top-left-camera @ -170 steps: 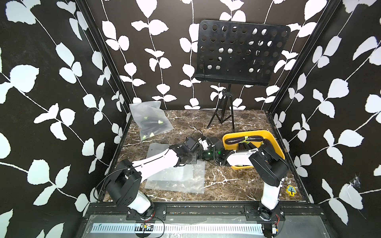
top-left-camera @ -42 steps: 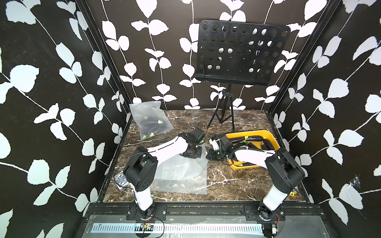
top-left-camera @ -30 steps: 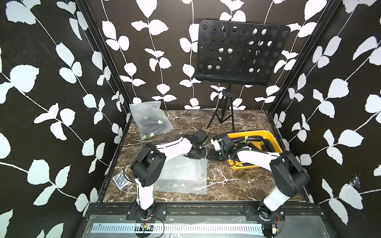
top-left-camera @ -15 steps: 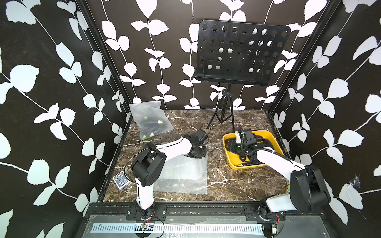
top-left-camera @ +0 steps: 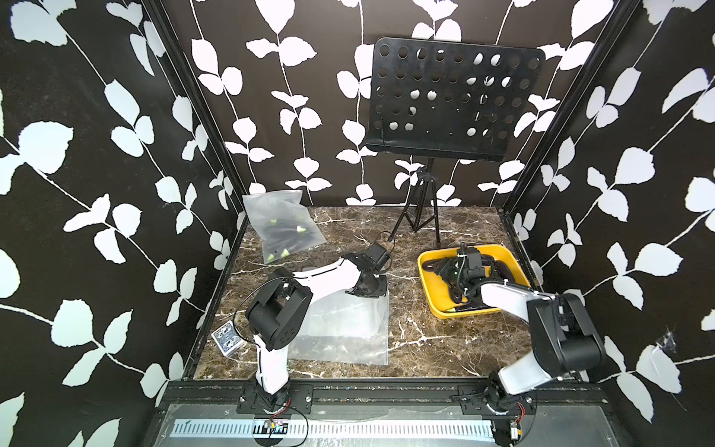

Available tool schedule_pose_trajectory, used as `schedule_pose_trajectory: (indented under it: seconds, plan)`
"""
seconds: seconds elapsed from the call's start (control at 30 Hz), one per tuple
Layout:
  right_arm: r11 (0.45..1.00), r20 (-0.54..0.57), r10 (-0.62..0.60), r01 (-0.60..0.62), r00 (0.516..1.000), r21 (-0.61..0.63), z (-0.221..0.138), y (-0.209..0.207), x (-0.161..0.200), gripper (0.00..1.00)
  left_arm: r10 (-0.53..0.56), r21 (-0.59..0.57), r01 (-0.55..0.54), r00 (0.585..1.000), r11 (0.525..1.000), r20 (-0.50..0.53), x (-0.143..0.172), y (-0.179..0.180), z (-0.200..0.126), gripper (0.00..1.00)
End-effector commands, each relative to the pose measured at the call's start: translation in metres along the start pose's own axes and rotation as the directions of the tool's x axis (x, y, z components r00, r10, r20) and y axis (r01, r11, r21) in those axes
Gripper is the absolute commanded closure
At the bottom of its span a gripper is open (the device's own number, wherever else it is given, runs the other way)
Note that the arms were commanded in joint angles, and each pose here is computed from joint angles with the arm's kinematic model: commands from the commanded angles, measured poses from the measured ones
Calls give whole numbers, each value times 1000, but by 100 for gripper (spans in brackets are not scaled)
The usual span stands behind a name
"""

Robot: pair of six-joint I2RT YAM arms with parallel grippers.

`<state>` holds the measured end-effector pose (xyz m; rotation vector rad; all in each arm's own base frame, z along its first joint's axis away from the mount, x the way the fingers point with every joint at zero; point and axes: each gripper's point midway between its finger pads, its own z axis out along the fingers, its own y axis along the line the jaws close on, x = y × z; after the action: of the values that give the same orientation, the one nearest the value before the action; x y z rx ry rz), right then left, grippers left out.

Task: Place the eggplant in a zip-top bag and seal the zipper
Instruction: Pick up the eggplant from the basket.

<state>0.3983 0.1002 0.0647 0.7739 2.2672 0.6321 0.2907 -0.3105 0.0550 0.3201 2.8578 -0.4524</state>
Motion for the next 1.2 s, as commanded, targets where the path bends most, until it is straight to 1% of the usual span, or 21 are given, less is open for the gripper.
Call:
schedule_pose_trajectory:
  seconds: [0.0, 0.1, 0.23, 0.33, 0.43, 0.53, 0.57, 0.6, 0.87, 0.97, 1.07, 1.17]
  plan:
    - [991, 106, 103, -93, 989, -97, 8, 17, -26, 35, 32, 22, -32, 999, 999, 11, 0, -6, -11, 100]
    - [989, 109, 122, -111, 987, -98, 15, 18, -29, 34, 32, 16, -32, 999, 999, 12, 0, -5, -13, 100]
    - [979, 99, 178, -165, 979, -121, 28, 15, -29, 35, 35, 11, -35, 999, 999, 14, 1, -4, -14, 100]
    - [968, 102, 206, -188, 973, -168, 35, 19, -30, 38, 37, 13, -38, 999, 999, 15, 0, -5, -15, 100]
    - [964, 91, 207, -187, 974, -191, 38, 23, -29, 45, 49, 18, -50, 999, 999, 9, 0, -6, -16, 100]
    - [962, 90, 189, -167, 978, -215, 34, 29, -29, 59, 56, 18, -56, 998, 998, 7, 1, -6, -15, 100]
    - [962, 90, 182, -159, 979, -221, 31, 31, -29, 63, 57, 18, -57, 998, 998, 7, 1, -6, -15, 100]
    - [963, 91, 174, -150, 981, -224, 27, 32, -30, 64, 56, 21, -56, 998, 998, 7, 1, -7, -15, 100]
    - [987, 99, 31, -16, 995, -157, -21, 37, -31, 65, 59, 34, -60, 998, 998, 14, -1, -10, -14, 100]
    - [984, 91, -38, 53, 995, -170, -34, 46, -29, 65, 69, 38, -69, 998, 997, 12, -2, -11, -15, 100]
    - [954, 60, -181, 190, 982, -232, -44, 77, -12, 67, 66, 41, -67, 998, 997, 11, -2, -11, -14, 100]
    - [895, 14, -290, 277, 957, -350, -50, 118, 15, 67, 63, 40, -63, 998, 997, 9, -1, -11, -14, 100]
